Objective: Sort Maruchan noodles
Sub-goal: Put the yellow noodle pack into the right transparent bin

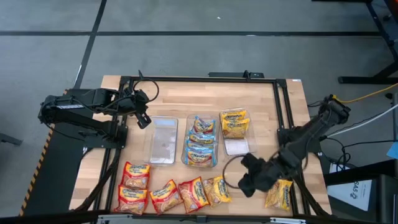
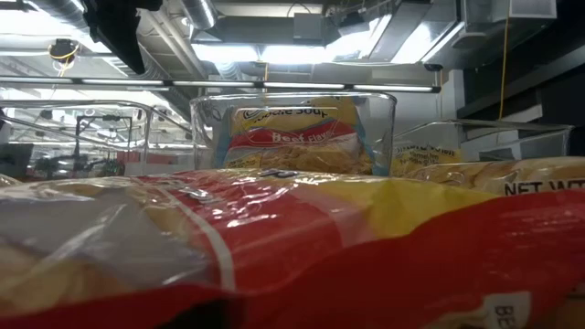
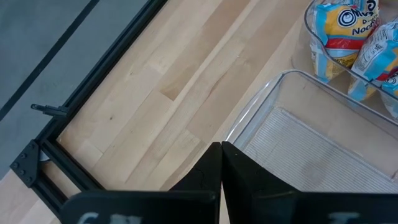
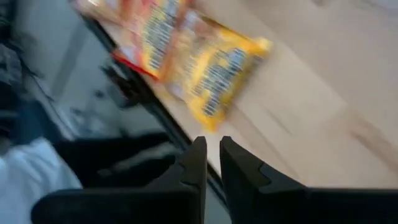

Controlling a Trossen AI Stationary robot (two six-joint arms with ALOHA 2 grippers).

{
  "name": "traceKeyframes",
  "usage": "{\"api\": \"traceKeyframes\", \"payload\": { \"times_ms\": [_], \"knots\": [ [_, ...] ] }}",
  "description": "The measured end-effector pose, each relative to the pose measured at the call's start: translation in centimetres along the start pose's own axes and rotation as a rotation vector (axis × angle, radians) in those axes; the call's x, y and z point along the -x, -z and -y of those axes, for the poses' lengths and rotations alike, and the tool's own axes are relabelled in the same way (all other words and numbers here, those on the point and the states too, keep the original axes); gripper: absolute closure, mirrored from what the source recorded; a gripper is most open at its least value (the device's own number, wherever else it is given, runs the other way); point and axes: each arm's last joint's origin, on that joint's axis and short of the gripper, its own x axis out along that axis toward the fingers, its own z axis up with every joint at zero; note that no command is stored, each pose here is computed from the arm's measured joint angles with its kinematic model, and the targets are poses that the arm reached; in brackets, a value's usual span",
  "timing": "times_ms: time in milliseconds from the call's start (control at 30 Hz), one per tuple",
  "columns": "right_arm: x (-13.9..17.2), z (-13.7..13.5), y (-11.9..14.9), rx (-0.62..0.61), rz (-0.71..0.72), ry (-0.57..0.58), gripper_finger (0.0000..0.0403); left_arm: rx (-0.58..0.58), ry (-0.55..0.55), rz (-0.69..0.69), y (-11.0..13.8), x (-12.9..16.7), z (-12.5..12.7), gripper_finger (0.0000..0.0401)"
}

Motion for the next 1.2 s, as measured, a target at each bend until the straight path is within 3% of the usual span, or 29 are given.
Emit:
{"api": "traceKeyframes", "payload": {
  "times_ms": [100, 200, 400, 667, 900, 1200],
  "knots": [
    [-1.8, 0.3, 1.1, -0.018, 0.126, -0.081, 0.0359, -0.001, 0.0, 0.0, 0.0, 0.0, 0.0, 0.0401],
    [-4.0, 0.9, 1.6, -0.034, 0.149, -0.1, 0.0359, -0.001, 0.0, 0.0, 0.0, 0.0, 0.0, 0.0401],
    [-9.3, 2.6, 2.7, -0.098, 0.09, 0.032, 0.0356, 0.001, 0.039, -0.02, 0.1, 0.0, 0.1, 0.0401],
    [-15.3, 3.1, 3.9, -0.136, 0.049, 0.013, 0.0278, -0.004, 0.094, -0.05, 0.2, 0.0, 0.3, 0.0401],
    [-16.2, 3.4, 4.0, -0.186, 0.081, 0.017, 0.0214, -0.005, 0.094, -0.05, 0.2, 0.0, 0.3, 0.0401],
    [-16.2, 3.3, 3.8, -0.199, 0.084, 0.009, 0.0224, -0.004, 0.091, -0.049, 0.2, 0.0, 0.3, 0.0401]
  ]
}}
